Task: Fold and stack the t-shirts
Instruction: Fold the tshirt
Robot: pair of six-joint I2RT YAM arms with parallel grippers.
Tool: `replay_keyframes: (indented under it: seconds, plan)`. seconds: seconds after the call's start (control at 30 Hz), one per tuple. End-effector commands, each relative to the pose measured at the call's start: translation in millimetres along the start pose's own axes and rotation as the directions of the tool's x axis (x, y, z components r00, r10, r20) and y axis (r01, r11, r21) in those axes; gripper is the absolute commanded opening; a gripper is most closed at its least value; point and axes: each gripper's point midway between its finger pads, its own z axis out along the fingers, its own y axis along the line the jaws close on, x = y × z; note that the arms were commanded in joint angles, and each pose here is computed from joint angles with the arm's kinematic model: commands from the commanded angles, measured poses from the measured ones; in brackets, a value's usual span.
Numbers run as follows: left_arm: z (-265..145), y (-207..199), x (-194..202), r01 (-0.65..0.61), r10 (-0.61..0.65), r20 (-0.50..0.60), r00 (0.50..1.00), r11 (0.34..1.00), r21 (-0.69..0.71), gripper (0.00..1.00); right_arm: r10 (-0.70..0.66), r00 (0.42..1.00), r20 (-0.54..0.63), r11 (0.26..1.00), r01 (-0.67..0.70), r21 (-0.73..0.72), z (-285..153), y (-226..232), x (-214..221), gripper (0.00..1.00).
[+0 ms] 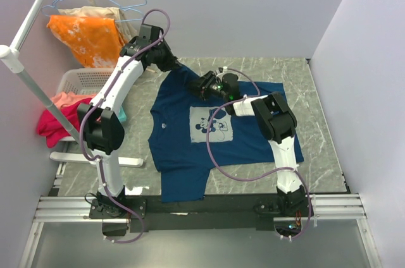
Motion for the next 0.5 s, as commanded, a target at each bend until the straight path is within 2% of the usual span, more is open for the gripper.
replay_keyframes:
  seconds: [0.0, 0.07, 0.17, 0.27, 0.3, 0.33, 0.47]
  plan:
    - [-25.0, -21.8, -11.5, -0.012, 0.008, 0.049, 0.999, 0.997, 0.074, 0.01, -0.045, 0.999, 0.019, 0.997, 0.046, -0.055, 3.4, 18.3, -5.9, 0.50]
    - [-26.0, -22.2, -11.3, -0.010, 0.006, 0.045, 0.999, 0.997, 0.078, 0.01, -0.041, 0.999, 0.017, 0.998, 0.042, -0.052, 4.6, 15.9, -5.3, 0.49]
    - [-28.1, -22.8, -11.2, -0.009, 0.005, 0.045, 0.999, 0.996, 0.084, 0.01, -0.043, 0.999, 0.015, 0.998, 0.044, -0.048, 5.4, 14.6, -6.3, 0.38]
    - [-29.2, -21.5, -10.5, -0.010, 0.006, 0.047, 0.999, 0.997, 0.080, 0.01, -0.045, 0.999, 0.015, 0.998, 0.045, -0.045, 4.6, 14.6, -5.8, 0.16]
    - [-29.2, -19.4, -10.8, -0.008, 0.004, 0.049, 0.999, 0.997, 0.075, 0.01, -0.043, 0.999, 0.015, 0.998, 0.044, -0.034, 3.2, 11.1, -5.7, 0.03]
    - [-29.5, -18.3, -11.9, -0.008, 0.005, 0.054, 0.999, 0.997, 0.071, 0.01, -0.049, 0.999, 0.018, 0.998, 0.049, -0.034, 1.3, 15.6, -5.4, 0.00]
    - [-27.6, -4.6, -18.2, -0.017, 0.016, 0.078, 0.997, 1.000, 0.017, 0.01, -0.083, 0.996, 0.028, 0.996, 0.082, 0.036, -14.5, 16.1, -5.8, 0.00]
